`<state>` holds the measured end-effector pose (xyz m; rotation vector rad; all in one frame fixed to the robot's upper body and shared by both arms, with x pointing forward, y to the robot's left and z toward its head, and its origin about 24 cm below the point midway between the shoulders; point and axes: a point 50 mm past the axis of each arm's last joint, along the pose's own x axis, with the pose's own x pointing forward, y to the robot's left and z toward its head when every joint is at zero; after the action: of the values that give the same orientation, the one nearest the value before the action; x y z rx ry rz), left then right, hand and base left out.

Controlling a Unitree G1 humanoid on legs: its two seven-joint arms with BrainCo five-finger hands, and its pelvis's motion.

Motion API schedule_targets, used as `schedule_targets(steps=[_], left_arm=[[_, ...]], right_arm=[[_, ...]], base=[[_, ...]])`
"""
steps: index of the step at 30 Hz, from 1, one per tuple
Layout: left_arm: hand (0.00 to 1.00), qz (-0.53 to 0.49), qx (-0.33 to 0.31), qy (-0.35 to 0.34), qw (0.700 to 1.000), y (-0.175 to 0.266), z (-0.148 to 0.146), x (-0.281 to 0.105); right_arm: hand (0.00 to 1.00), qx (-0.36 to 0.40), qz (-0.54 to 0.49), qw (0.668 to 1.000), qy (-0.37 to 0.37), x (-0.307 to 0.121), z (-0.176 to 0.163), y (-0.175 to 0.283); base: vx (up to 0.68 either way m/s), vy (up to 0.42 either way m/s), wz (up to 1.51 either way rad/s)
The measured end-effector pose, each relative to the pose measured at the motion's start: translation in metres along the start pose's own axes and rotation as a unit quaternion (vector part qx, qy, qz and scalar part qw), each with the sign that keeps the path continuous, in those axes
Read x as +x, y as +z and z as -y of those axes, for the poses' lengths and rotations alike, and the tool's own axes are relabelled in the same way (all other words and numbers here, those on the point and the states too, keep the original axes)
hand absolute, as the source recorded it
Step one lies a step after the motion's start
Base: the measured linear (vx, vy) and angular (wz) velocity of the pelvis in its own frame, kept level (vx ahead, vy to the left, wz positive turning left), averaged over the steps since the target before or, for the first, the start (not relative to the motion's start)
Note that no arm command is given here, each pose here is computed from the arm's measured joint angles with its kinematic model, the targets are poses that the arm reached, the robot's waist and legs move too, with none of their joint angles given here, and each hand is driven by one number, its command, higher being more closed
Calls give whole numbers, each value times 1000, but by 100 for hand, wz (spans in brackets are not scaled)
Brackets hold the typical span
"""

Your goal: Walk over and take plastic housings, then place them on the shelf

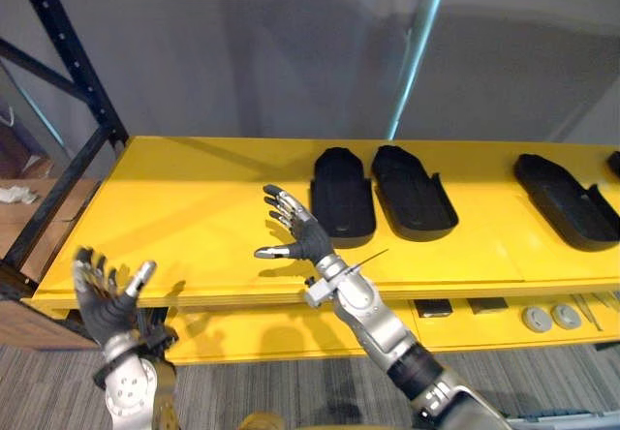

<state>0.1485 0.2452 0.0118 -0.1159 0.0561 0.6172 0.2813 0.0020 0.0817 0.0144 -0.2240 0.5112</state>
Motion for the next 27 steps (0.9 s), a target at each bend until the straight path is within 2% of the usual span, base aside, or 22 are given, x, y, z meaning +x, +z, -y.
schedule_targets(steps=[3, 6, 8, 11, 15, 21, 27], left_arm=[[0, -43, 5, -40, 998, -23, 12, -13], [0, -70, -2, -72, 995, -38, 26, -23], [0, -81, 0, -81, 993, -46, 28, -28], [0, -92, -3, -73, 993, -52, 26, -32], [0, -93, 7, -63, 994, -53, 19, -32], [0, -90, 23, -81, 992, -51, 15, -28], [0, -97, 23, -96, 990, -53, 16, -31]], right_arm=[[0, -23, 8, 999, -39, 1, 7, 3], [0, -40, 34, 993, -110, -7, 26, 11], [0, -58, 69, 983, -160, -15, 41, 24], [0, -61, 135, 970, -192, -28, 63, 47], [0, -94, 164, 963, -194, -34, 87, 62], [0, -116, 116, 972, -171, -37, 122, 65], [0, -63, 33, 986, -148, -39, 136, 39]], base=[[6, 0, 5], [-15, 8, -7], [-23, 0, -21], [-28, 4, -20], [-58, 11, -25], [-56, -5, -3], [-5, 1, 4]])
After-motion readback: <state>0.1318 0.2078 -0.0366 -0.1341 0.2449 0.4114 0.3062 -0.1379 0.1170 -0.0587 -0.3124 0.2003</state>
